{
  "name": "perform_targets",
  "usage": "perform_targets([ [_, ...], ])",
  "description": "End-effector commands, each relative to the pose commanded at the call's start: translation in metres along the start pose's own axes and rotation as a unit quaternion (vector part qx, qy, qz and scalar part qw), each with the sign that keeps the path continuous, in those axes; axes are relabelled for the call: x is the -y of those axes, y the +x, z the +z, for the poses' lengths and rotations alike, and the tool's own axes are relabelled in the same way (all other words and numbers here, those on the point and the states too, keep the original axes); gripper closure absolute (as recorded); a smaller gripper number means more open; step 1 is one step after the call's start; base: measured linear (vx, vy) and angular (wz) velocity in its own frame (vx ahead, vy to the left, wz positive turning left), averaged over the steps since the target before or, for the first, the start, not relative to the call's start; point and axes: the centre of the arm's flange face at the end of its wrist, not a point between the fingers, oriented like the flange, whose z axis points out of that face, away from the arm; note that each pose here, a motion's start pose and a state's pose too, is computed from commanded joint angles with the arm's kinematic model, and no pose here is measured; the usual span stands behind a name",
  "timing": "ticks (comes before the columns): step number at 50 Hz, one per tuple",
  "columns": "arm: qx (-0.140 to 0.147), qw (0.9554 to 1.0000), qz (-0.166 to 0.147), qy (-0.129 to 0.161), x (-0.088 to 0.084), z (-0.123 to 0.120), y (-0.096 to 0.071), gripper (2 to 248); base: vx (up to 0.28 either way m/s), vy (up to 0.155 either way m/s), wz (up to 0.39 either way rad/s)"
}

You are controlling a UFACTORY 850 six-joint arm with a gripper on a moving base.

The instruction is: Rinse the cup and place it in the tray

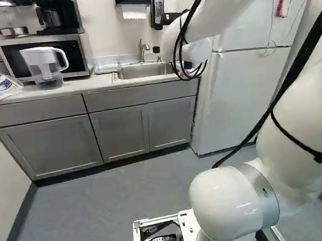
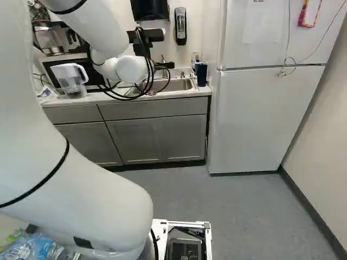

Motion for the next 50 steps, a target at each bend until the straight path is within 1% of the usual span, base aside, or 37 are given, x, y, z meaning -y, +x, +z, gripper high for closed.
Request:
perform_targets([
  [50,-0.01,1.0,0.0,0.0,0.0,0.017,0.05,3,0.0,0.0,0.0],
])
